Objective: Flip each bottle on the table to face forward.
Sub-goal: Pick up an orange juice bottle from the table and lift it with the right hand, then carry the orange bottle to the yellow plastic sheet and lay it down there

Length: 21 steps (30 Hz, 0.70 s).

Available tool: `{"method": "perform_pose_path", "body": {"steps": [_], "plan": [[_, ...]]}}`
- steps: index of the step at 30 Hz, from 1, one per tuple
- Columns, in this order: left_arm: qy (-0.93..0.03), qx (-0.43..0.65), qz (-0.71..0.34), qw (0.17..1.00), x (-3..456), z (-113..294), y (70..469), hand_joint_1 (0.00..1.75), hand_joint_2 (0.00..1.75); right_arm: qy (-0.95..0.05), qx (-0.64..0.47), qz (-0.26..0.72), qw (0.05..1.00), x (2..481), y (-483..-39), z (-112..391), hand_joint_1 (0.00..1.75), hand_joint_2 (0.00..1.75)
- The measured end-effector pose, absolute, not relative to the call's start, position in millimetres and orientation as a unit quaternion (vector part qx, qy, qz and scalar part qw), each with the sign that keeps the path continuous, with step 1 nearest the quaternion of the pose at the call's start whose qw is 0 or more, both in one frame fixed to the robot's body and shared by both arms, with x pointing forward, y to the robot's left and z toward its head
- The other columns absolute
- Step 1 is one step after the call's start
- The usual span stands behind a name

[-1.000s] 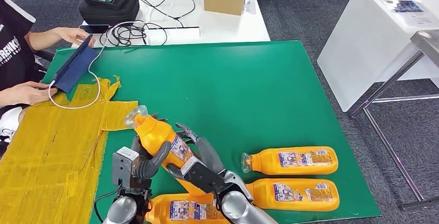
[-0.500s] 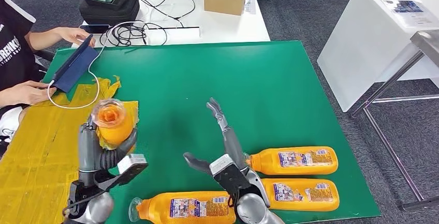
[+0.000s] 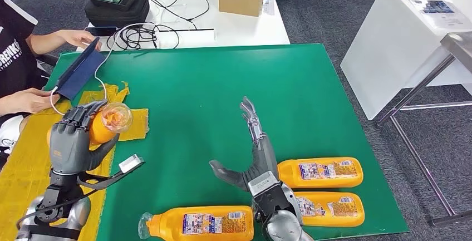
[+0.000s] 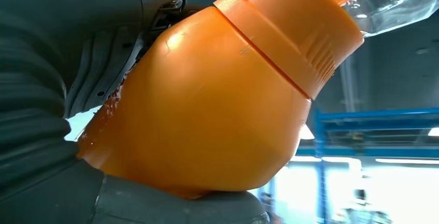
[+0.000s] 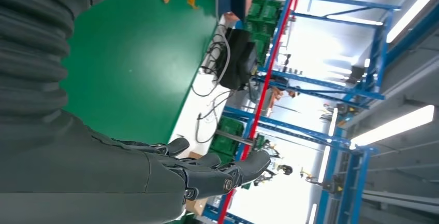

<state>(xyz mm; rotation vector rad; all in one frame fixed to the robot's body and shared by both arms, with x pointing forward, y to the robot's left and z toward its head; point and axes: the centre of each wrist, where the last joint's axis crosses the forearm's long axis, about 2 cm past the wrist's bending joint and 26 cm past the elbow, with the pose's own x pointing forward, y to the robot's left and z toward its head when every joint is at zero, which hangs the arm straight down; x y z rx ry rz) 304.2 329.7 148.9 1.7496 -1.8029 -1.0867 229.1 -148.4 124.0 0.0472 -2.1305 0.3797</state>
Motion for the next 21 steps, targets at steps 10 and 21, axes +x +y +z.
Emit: {"method": "perform_pose_path", "body": {"steps": [10,21], "plan": [[-0.573,0.563,-0.557,0.214,369.2,128.5,339.1,1.75,1.75,-0.875,0.065,0.178,0.445,236.0,-138.7,137.1,0.00,1.75],[-0.534,0.498,-0.569,0.379,392.2,105.4,321.0,1.75,1.75,-0.873,0.088,0.198,0.437,231.3,-127.6,139.0,0.00,1.75]]}}
